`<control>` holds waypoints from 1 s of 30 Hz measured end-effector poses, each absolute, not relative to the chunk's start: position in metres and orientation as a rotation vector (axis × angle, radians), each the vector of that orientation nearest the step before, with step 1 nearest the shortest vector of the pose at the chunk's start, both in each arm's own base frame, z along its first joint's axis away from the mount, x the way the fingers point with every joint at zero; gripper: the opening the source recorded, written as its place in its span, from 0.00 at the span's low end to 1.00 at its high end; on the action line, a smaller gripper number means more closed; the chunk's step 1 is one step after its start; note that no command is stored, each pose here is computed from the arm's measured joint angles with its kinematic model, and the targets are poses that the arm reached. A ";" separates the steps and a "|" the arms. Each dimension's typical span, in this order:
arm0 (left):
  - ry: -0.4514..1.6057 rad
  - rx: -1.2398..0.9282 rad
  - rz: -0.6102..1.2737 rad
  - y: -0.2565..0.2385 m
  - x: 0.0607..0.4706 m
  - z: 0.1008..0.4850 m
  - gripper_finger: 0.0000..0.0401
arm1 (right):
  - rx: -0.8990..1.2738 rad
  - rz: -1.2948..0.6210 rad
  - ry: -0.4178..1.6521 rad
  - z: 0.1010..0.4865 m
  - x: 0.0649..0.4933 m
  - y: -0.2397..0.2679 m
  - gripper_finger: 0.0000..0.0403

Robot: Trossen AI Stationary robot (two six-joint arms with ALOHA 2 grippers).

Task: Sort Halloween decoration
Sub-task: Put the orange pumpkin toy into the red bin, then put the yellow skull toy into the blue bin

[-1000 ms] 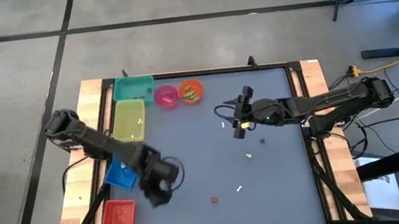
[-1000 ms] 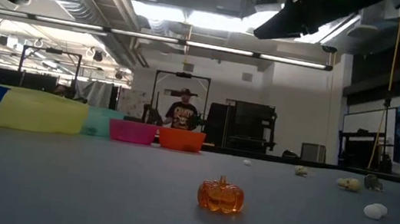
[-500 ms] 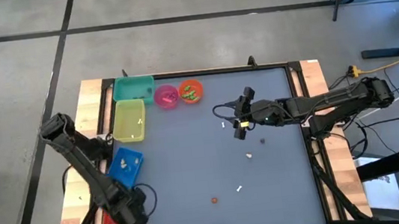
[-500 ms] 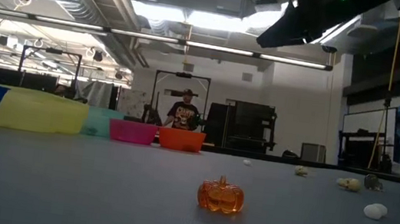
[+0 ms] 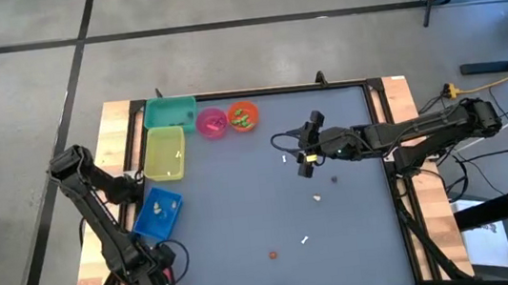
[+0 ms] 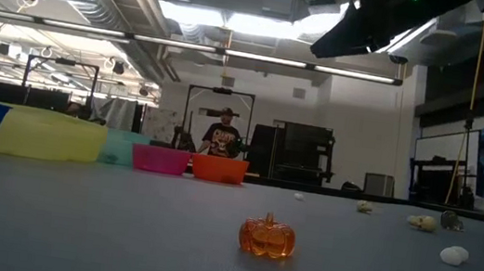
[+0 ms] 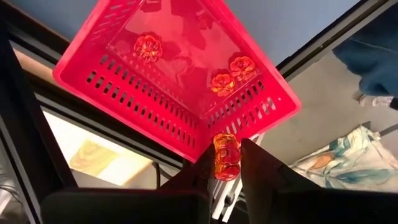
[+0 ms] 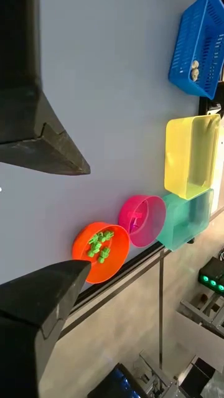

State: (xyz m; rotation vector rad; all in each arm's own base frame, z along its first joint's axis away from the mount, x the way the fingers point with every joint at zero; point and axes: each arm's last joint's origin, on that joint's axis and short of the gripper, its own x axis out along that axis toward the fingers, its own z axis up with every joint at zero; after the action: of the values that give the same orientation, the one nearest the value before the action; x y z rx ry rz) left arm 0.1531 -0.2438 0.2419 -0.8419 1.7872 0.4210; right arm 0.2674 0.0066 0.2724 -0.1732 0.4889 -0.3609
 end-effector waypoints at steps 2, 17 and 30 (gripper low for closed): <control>1.782 -0.848 0.429 -0.244 0.153 0.242 0.13 | -0.173 -0.361 0.489 0.272 0.267 0.007 0.58; 1.722 -0.842 0.444 -0.243 0.155 0.241 0.42 | -0.174 -0.361 0.489 0.272 0.267 0.007 0.58; 1.613 -0.829 0.465 -0.241 0.158 0.241 0.46 | -0.176 -0.360 0.498 0.271 0.267 0.007 0.58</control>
State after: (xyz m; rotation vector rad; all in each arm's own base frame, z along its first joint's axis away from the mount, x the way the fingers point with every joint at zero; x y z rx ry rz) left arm 0.1584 -0.2405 0.2408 -0.8285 1.6128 0.4653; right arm 0.2670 0.0066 0.2715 -0.1764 0.4981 -0.3601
